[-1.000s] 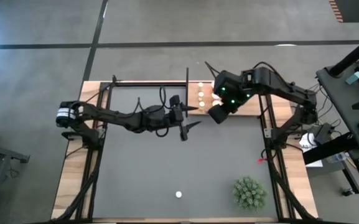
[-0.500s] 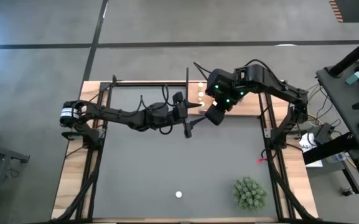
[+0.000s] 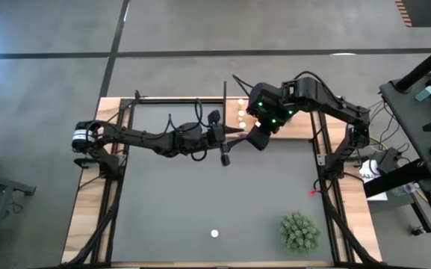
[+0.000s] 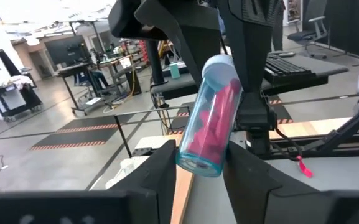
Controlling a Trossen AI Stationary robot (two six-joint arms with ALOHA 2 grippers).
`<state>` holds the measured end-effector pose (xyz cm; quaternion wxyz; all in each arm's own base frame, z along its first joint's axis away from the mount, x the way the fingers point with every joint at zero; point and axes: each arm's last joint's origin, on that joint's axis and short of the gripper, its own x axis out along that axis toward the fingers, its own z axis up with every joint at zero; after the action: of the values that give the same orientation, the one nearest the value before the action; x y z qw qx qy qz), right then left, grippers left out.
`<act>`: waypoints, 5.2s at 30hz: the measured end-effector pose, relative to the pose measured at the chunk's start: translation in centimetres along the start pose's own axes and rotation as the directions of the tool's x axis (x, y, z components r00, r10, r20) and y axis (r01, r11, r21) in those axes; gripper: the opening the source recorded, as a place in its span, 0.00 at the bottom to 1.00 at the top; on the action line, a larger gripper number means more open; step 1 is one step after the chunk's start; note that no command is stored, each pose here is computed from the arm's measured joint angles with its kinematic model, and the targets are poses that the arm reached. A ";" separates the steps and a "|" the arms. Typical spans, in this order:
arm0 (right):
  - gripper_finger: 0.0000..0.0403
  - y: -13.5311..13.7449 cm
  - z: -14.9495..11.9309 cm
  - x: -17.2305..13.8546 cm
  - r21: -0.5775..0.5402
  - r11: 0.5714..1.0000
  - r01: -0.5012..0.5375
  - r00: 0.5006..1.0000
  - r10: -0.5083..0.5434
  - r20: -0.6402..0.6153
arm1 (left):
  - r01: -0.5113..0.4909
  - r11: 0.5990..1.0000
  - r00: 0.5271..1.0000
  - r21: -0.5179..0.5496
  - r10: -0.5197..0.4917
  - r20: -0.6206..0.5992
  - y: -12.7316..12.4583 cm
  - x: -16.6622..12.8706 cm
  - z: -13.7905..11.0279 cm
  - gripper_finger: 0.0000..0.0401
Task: Pick and place medicine bottles onto shelf by color
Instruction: Put the blue medicine bottle on the shelf aligned with the other blue medicine bottle
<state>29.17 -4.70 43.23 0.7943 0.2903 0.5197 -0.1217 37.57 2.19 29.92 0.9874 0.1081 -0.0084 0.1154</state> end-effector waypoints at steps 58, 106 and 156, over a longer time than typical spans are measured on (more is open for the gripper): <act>0.56 4.9 -0.7 -11.3 -0.422 0.808 0.411 0.612 0.098 0.785 | -0.222 0.952 0.764 -0.210 0.303 0.570 5.2 -0.7 11.5 0.23; 0.35 6.8 1.7 -11.0 -0.487 0.789 0.375 0.482 0.283 0.829 | -0.089 0.989 0.742 -0.122 0.147 0.654 4.7 -0.9 11.8 0.23; 0.26 -4.4 -9.8 -2.4 0.356 0.673 0.648 0.501 -0.729 0.467 | -0.226 0.954 0.883 -0.194 0.285 0.374 4.9 -2.2 9.6 0.54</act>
<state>18.54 -2.72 41.02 0.7745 0.0599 0.3172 -0.5439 34.36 4.29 40.24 0.9462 0.0551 -0.2312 0.2196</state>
